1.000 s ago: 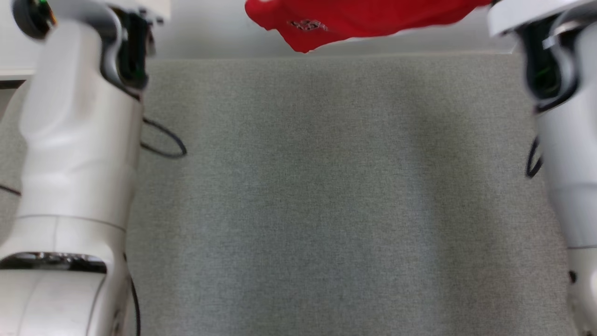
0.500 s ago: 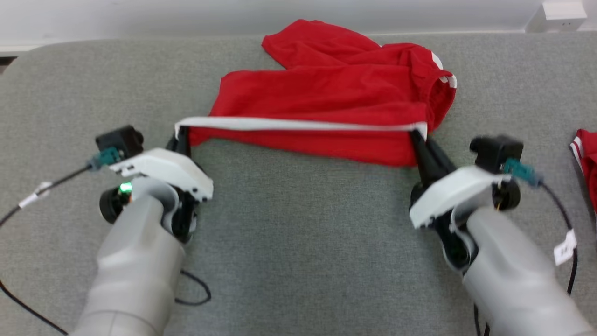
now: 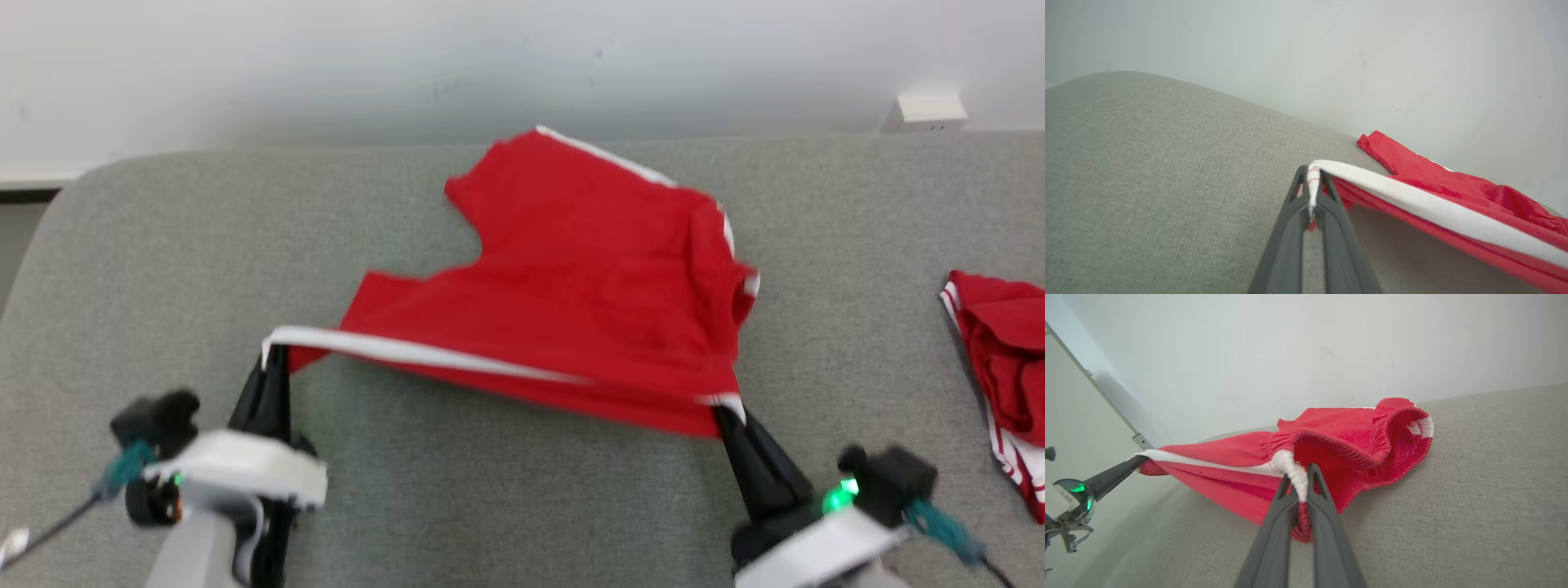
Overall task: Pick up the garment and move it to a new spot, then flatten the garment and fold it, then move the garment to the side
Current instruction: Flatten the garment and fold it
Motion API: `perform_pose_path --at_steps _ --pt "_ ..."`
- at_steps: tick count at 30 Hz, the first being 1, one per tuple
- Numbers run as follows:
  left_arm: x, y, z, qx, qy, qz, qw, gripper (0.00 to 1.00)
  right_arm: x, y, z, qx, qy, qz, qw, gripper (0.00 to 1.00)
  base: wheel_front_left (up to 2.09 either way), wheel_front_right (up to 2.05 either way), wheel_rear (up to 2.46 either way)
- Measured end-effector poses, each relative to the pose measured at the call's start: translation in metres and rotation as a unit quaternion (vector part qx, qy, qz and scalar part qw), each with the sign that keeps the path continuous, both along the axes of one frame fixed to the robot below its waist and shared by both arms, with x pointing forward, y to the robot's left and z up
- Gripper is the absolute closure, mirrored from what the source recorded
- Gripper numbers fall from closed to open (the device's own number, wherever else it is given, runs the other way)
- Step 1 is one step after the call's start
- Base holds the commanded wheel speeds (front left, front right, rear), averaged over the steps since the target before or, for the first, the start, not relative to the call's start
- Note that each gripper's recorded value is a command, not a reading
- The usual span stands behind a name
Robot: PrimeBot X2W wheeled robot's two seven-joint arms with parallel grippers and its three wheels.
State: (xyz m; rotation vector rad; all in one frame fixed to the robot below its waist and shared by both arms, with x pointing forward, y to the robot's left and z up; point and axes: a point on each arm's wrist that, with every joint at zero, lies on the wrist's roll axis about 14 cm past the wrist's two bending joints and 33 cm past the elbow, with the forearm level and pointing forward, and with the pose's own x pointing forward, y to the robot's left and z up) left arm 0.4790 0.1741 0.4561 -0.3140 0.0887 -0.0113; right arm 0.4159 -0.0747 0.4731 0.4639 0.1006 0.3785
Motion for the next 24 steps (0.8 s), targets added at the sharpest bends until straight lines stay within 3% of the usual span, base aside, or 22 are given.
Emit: perform_pose_path --at_steps 12,19,24 --pt "-0.086 0.023 0.050 0.023 -0.029 0.039 0.999 1.00 -0.090 -0.007 0.015 -0.007 0.040 -0.002 0.999 1.00 0.00 0.00 0.00" --pt "-0.080 0.011 0.054 0.018 -0.001 0.012 1.000 1.00 -0.084 -0.003 0.025 -0.004 0.044 0.002 0.999 1.00 0.00 0.00 0.00" --pt "-0.039 -0.010 0.057 0.025 0.006 -0.045 0.999 1.00 -0.054 -0.008 0.023 0.010 0.038 -0.014 0.999 1.00 0.00 0.00 0.00"
